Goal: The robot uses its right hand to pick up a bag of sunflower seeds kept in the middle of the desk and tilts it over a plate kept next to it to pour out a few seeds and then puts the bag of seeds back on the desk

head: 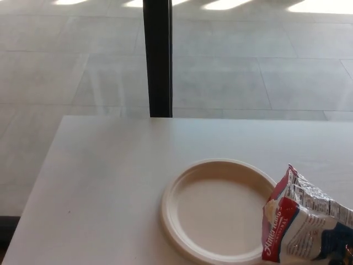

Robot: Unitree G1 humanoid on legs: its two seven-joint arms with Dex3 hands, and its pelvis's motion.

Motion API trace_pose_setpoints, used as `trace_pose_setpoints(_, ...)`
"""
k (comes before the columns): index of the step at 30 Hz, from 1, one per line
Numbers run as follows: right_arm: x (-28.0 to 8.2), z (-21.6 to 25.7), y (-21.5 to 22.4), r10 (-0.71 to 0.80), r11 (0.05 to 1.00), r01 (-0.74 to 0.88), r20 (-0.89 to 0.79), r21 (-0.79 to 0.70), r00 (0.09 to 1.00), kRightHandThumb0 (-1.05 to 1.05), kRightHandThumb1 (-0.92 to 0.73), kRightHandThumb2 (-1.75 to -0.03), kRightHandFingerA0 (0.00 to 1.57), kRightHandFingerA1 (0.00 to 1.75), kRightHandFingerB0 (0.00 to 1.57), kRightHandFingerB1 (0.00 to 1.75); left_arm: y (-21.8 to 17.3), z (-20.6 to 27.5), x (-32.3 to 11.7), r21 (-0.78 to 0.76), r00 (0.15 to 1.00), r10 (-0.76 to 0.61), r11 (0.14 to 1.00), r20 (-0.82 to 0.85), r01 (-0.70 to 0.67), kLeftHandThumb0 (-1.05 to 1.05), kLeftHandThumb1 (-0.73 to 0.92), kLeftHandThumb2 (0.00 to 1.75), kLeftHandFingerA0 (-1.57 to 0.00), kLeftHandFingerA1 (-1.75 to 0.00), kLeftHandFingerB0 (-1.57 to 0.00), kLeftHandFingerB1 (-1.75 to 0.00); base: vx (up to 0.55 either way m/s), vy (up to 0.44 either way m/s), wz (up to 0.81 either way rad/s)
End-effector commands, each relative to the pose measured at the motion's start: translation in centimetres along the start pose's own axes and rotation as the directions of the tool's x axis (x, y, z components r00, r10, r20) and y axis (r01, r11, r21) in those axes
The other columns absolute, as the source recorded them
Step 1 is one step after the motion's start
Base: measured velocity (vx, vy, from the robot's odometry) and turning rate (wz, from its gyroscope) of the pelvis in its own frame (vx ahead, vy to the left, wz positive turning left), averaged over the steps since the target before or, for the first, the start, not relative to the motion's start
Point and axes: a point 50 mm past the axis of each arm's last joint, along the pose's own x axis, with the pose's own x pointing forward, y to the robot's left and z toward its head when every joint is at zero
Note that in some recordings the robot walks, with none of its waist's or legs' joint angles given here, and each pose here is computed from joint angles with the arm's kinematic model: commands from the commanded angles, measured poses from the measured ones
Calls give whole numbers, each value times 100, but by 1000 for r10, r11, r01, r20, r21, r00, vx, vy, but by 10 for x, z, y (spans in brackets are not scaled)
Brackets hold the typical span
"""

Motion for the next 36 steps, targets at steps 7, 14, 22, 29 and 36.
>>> trace_pose_setpoints(7,-3,20,-33,-115,964,78,134,253,984,-74,-66,-60,10,91,16,69,7,4,-1,-6,999,8,1000,31,-8,-69,49,91,-53,-68,-40,-53,0,0,0)
trace_pose_setpoints(14,-1,52,-63,-238,880,119,210,460,948,-75,-69,-60,0,82,3,70,6,5,-1,-32,999,2,999,53,-1,-71,63,59,-54,-65,-47,-42,0,0,0)
trace_pose_setpoints(22,-6,153,-75,-226,889,-60,549,454,805,-92,-60,-94,0,38,0,38,4,7,0,-31,999,-9,999,53,10,-70,63,59,-54,-63,-47,-40,0,0,0)
trace_pose_setpoints(29,-41,241,-67,-158,921,-202,796,332,585,-94,-57,-94,0,37,1,49,4,7,0,-57,999,-4,998,46,6,-70,62,59,-54,-62,-45,-41,0,0,0)
trace_pose_setpoints(36,-89,313,-28,30,962,-264,943,62,330,-85,-52,-93,7,47,0,53,3,6,1,-34,999,5,999,32,-4,-69,63,59,-57,-60,-48,-40,0,0,0)
